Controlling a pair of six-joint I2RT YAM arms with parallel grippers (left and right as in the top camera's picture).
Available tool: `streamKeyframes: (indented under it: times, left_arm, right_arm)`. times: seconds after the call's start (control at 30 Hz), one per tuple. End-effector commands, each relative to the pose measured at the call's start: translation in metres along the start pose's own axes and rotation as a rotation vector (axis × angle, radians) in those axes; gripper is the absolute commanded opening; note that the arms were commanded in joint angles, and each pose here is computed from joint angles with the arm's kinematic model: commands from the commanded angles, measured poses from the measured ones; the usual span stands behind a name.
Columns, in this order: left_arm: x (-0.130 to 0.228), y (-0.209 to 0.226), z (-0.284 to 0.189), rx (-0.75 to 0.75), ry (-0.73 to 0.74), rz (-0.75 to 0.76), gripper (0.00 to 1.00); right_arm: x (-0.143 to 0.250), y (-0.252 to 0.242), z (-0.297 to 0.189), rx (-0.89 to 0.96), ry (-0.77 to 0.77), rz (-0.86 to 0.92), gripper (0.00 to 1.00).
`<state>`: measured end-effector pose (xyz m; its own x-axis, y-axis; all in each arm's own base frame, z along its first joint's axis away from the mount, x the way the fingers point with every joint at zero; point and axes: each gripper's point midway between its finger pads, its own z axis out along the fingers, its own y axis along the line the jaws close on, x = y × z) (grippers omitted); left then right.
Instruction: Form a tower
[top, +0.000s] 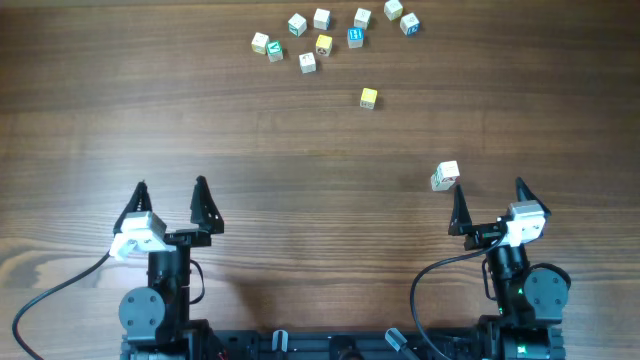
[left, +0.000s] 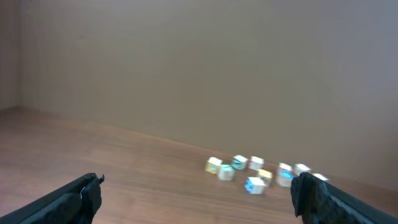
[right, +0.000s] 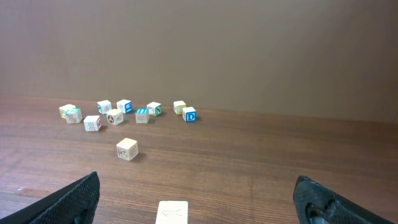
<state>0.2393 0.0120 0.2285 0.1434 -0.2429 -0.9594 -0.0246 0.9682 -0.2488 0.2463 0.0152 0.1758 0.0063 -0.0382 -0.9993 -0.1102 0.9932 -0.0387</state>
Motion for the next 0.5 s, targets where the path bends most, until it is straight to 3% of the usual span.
streamKeyframes:
  times: [0.0,0.17,0.23,0.47]
  left_arm:
    - [0.021,0.017,0.001,-0.076,0.024,0.072,1.00]
    - [0.045,0.022,0.000,-0.081,0.100,0.099,1.00]
    - [0.069,0.020,-0.003,-0.049,0.200,0.137,1.00]
    - [0.072,0.011,-0.003,0.005,0.213,0.181,1.00]
  right_arm:
    - [-0.002,0.000,0.000,-0.002,-0.008,0.013,1.00]
    - [-0.002,0.000,0.000,-0.002,-0.008,0.013,1.00]
    - [-0.002,0.000,0.000,-0.002,-0.008,0.013,1.00]
    - [-0.002,0.000,0.000,-0.002,-0.008,0.013,1.00]
